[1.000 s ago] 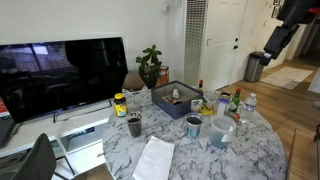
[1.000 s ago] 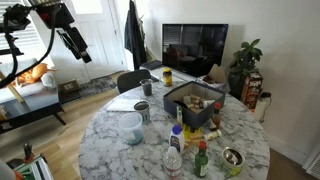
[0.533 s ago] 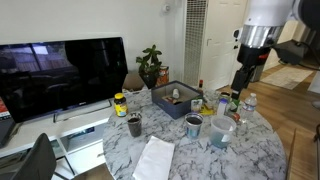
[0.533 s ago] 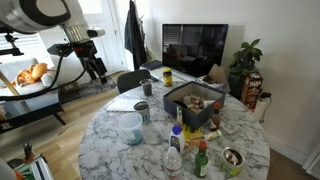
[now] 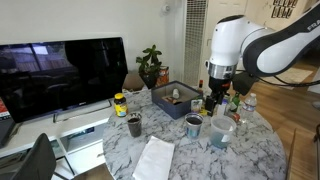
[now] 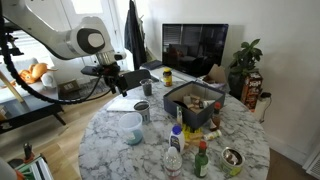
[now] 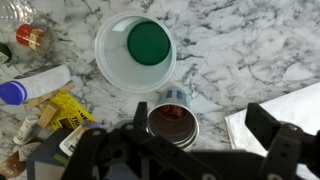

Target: Pick up the metallic cup and pour its content on the table, pick up the two red sachet and put it in the frost cup one at a time

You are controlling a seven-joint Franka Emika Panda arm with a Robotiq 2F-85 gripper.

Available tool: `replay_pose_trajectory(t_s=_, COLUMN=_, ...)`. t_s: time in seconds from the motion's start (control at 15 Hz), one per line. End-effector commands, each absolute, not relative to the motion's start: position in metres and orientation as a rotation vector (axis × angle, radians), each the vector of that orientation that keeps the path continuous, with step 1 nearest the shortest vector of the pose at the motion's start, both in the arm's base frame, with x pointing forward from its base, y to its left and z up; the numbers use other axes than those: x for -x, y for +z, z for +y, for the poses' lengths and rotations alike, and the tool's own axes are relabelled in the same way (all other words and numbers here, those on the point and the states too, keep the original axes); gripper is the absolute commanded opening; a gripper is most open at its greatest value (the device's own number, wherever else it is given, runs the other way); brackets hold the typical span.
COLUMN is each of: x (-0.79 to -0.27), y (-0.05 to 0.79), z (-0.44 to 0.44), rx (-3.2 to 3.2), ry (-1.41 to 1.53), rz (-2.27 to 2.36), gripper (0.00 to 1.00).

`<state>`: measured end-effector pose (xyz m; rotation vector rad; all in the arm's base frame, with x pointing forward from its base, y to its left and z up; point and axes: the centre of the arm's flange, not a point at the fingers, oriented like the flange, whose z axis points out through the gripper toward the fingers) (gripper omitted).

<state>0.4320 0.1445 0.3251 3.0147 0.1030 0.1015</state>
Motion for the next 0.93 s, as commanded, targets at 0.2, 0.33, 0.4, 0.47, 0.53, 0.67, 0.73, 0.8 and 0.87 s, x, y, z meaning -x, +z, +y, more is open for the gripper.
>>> replay_pose_trajectory(t_s=0.2, x=-0.462, y=0.304, z=0.128, rx=-3.013, ry=0.053, rz=0.042, gripper=1.0)
replay_pose_trajectory(t_s=0.33, x=-0.469, y=0.301, z=0.128, rx=-3.015, ry=0.049, rz=0.025, gripper=1.0)
replay_pose_trajectory(t_s=0.4, x=-0.47, y=0.3, z=0.129, rx=-3.016, ry=0.049, rz=0.023, gripper=1.0)
replay_pose_trajectory(t_s=0.47, x=-0.471, y=0.3, z=0.13, rx=-3.016, ry=0.05, rz=0.023, gripper=1.0)
replay_pose_trajectory(t_s=0.53, x=-0.482, y=0.291, z=0.122, rx=-3.008, ry=0.031, rz=-0.032, gripper=1.0)
replay_pose_trajectory(t_s=0.67, x=-0.497, y=0.278, z=0.109, rx=-3.039, ry=0.025, rz=-0.06, gripper=1.0)
replay_pose_trajectory(t_s=0.73, x=-0.502, y=0.274, z=0.103, rx=-3.025, ry=0.043, rz=-0.075, gripper=1.0)
replay_pose_trajectory(t_s=0.8, x=-0.507, y=0.27, z=0.098, rx=-3.034, ry=0.049, rz=-0.081, gripper=1.0)
replay_pose_trajectory(t_s=0.87, x=-0.511, y=0.266, z=0.095, rx=-3.042, ry=0.057, rz=-0.081, gripper=1.0)
